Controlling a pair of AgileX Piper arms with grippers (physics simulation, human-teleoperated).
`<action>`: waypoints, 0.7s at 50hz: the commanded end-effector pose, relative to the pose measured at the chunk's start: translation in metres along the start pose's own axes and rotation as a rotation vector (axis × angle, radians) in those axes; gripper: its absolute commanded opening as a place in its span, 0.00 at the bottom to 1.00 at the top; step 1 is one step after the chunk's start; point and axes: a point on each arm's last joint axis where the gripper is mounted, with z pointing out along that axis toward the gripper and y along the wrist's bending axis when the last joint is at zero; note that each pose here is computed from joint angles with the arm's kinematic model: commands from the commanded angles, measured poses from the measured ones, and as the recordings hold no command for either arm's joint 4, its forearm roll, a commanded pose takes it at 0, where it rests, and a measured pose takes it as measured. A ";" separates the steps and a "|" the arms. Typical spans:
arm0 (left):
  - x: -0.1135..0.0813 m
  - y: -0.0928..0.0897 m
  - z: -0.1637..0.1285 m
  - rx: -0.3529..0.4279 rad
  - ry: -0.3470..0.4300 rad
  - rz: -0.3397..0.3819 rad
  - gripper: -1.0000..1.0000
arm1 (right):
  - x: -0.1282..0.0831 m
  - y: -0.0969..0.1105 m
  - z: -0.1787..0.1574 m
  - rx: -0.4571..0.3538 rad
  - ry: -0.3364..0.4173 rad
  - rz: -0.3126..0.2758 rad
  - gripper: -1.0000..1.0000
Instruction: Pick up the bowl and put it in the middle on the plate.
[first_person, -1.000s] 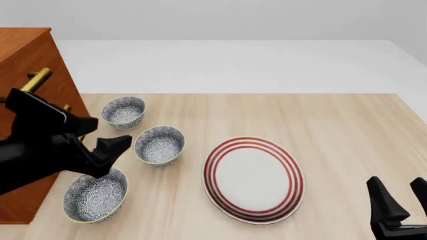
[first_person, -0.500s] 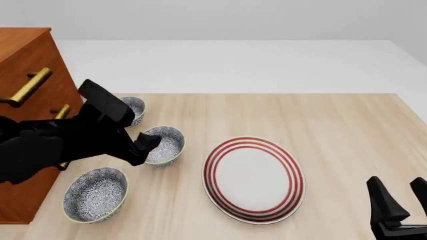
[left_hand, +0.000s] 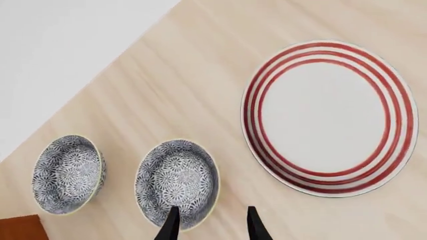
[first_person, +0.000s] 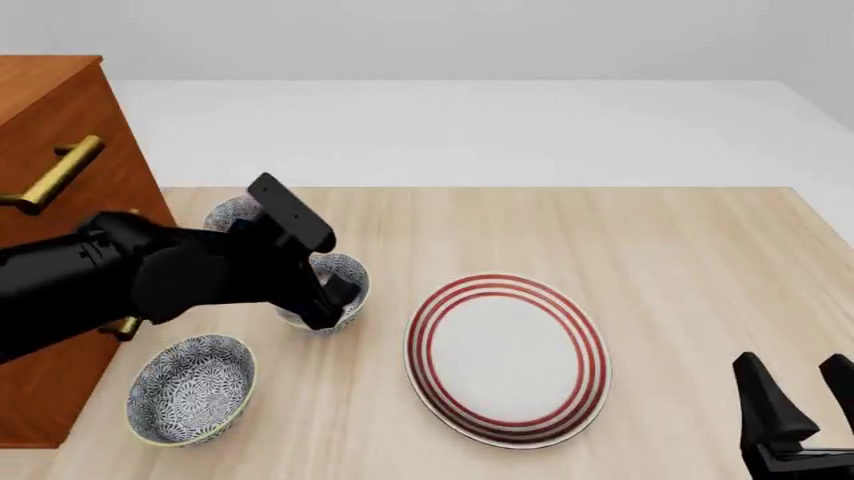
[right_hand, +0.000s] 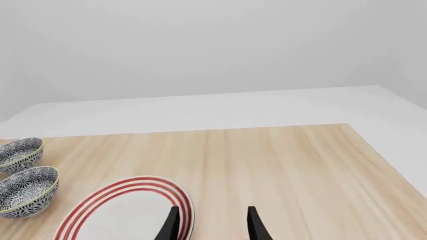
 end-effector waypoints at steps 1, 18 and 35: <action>0.004 0.001 0.024 0.009 0.042 0.041 1.00 | 0.000 0.000 0.000 0.000 0.001 0.001 1.00; 0.015 0.004 0.041 0.011 0.087 0.089 1.00 | 0.000 0.000 0.000 -0.001 0.000 0.000 1.00; 0.031 0.002 0.062 0.023 0.126 0.125 1.00 | 0.000 0.000 0.000 -0.001 0.000 0.000 1.00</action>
